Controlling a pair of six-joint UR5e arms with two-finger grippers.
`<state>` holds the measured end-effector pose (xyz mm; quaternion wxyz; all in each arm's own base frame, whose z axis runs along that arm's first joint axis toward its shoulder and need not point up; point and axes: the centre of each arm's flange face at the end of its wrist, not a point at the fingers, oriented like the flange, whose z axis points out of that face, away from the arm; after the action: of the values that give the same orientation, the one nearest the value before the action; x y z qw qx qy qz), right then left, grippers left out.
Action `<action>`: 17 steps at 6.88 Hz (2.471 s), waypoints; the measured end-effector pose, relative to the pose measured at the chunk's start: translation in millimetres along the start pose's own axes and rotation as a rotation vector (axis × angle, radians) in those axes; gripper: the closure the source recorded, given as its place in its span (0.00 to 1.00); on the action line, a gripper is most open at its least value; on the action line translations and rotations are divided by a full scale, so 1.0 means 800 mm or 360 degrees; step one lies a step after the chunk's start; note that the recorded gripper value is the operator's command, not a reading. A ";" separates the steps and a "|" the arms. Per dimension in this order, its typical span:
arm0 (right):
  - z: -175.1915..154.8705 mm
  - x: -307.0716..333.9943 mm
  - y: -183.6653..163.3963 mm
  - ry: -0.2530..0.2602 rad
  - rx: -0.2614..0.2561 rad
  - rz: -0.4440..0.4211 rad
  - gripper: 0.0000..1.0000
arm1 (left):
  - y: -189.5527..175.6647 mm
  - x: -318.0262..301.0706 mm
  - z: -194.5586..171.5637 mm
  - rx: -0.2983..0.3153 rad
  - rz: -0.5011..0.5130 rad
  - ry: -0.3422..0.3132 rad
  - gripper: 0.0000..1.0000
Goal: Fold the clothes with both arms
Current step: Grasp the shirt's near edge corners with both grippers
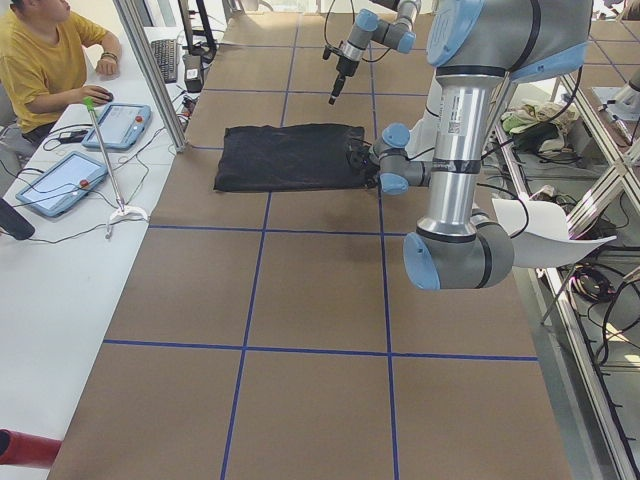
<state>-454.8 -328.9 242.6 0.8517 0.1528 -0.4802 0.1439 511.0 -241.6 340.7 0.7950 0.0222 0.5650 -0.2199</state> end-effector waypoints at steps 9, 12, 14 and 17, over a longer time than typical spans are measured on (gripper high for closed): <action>0.029 -0.006 0.041 0.0046 0.0021 -0.0015 0.03 | 0.003 -0.001 0.004 0.0004 0.0006 -0.0003 1.00; 0.077 0.004 0.063 0.0094 0.0111 0.0060 0.03 | 0.004 0.004 0.001 0.0001 0.0002 0.0011 1.00; 0.108 0.013 0.067 0.0041 0.0155 0.0067 0.13 | 0.004 0.005 0.000 -0.0002 0.0001 0.0015 1.00; 0.133 0.025 0.067 0.0076 0.0216 0.0055 0.31 | 0.003 0.005 -0.001 0.0000 0.0000 0.0018 1.00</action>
<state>-548.2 -320.6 318.8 0.8479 0.1983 -0.4516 0.1945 512.5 -240.5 336.0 0.7917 0.0236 0.5695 -0.2199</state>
